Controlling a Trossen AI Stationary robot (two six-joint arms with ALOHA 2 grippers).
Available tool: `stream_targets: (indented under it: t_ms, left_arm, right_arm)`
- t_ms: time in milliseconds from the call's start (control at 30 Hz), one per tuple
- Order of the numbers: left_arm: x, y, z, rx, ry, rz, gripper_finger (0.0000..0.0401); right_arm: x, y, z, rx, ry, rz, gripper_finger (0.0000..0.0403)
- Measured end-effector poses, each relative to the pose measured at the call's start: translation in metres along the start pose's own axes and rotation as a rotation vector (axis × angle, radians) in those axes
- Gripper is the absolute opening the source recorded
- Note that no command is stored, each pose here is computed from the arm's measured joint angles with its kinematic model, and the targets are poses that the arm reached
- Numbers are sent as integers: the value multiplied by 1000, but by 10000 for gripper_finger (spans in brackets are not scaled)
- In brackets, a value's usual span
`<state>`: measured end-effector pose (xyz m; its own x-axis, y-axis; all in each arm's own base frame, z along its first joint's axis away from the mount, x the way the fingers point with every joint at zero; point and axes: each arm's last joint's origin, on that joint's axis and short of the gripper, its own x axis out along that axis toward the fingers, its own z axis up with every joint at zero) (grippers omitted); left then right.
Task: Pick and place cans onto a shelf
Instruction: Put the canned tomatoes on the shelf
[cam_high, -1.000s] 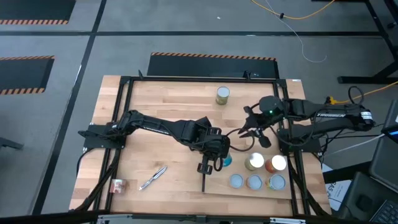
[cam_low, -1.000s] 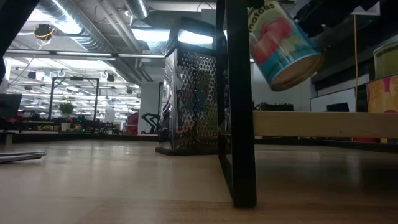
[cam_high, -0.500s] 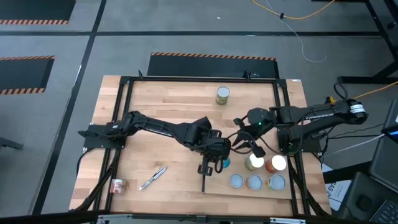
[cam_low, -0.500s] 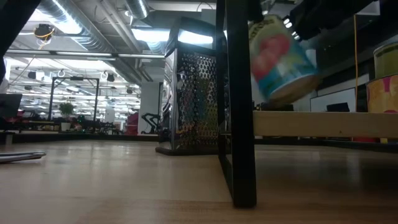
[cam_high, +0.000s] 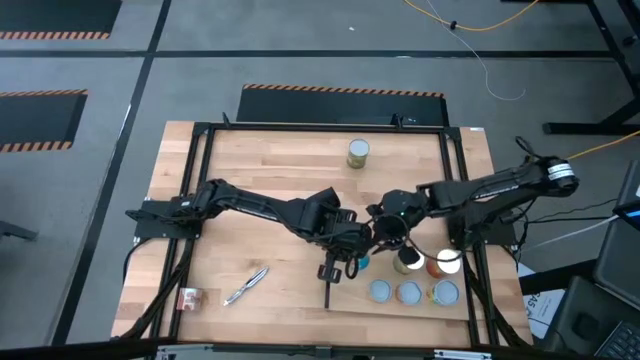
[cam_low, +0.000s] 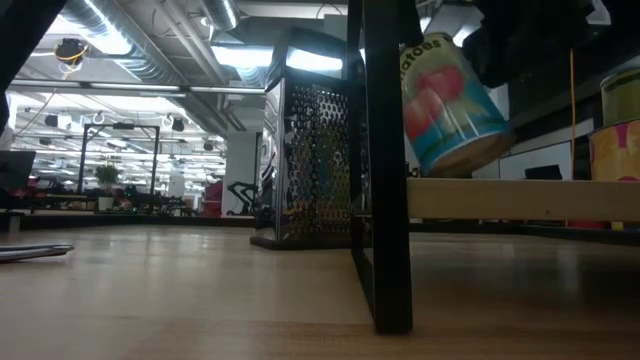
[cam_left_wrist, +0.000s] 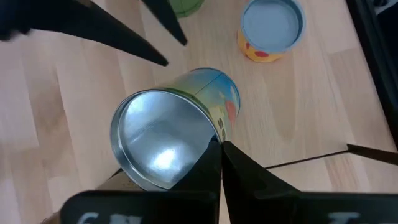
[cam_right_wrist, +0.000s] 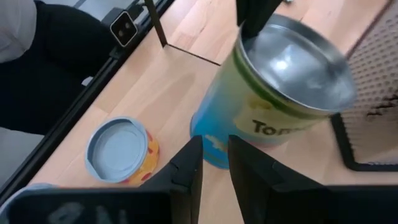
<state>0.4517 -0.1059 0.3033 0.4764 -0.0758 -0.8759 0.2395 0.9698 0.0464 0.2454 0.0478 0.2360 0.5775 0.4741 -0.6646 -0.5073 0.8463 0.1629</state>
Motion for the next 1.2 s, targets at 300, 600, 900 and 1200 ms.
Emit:
stream_targets:
  t_ms: [300, 600, 900, 1200]
  left_arm:
    - [18, -1, -3, 9, 46, 0, 0]
    - [17, 0, -3, 11, 48, 18, 0]
    - [17, 0, -3, 10, 47, 24, 0]
    - [18, -1, -2, 6, 39, -3, 12]
  right_arm:
    - [20, -5, -5, 19, 61, 15, 81]
    - [35, -11, -11, 37, 106, 23, 81]
    - [36, -11, -11, 37, 108, 23, 81]
    - [36, -11, -11, 34, 101, 21, 81]
